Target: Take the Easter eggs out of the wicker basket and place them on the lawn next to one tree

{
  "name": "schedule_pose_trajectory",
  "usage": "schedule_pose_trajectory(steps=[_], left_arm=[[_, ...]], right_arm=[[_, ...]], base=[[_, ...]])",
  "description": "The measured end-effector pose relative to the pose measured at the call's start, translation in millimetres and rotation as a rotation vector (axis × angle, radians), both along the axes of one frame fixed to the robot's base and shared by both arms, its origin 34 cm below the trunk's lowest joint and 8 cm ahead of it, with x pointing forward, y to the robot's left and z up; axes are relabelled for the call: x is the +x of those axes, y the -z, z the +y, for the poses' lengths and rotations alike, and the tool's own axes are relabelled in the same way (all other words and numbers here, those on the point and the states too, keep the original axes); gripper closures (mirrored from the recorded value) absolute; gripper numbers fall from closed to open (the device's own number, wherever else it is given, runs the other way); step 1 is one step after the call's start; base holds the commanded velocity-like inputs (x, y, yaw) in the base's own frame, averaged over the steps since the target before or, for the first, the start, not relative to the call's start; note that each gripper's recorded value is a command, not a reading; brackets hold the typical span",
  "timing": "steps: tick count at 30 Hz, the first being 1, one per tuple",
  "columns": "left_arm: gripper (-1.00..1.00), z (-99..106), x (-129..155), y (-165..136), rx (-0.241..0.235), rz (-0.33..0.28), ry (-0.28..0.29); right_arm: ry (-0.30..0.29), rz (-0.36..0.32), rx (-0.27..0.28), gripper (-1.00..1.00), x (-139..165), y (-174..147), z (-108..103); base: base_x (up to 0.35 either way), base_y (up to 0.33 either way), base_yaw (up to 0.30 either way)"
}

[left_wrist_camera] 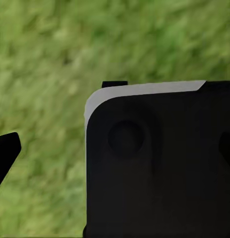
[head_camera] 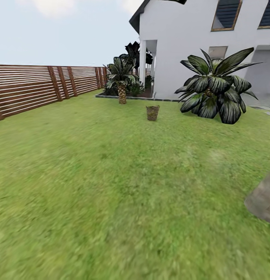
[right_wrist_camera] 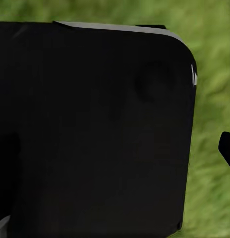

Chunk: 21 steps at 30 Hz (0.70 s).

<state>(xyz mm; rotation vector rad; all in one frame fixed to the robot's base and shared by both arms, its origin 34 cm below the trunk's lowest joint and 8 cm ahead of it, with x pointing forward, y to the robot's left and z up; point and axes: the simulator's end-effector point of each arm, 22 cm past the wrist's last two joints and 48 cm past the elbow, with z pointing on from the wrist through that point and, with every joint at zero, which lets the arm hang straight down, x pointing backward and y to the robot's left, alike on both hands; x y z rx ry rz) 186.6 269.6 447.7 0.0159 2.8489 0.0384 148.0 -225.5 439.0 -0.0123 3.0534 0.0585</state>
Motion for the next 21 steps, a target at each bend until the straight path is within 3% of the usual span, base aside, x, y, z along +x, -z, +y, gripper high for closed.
schedule_pose_trajectory(steps=[11, 21], left_arm=[[-1.00, 0, 0, 0, 0.000, 0.000, 0.000], [-1.00, 0, 0, 0, -0.001, 0.000, 0.001]], right_arm=[[-0.002, 0.000, 0.004, -1.00, 0, 0, 3], [0.007, 0.005, 0.046, -1.00, -1, -2, 37]], base=[[0.324, 0.118, -0.016], [0.324, 0.118, 0.000]])
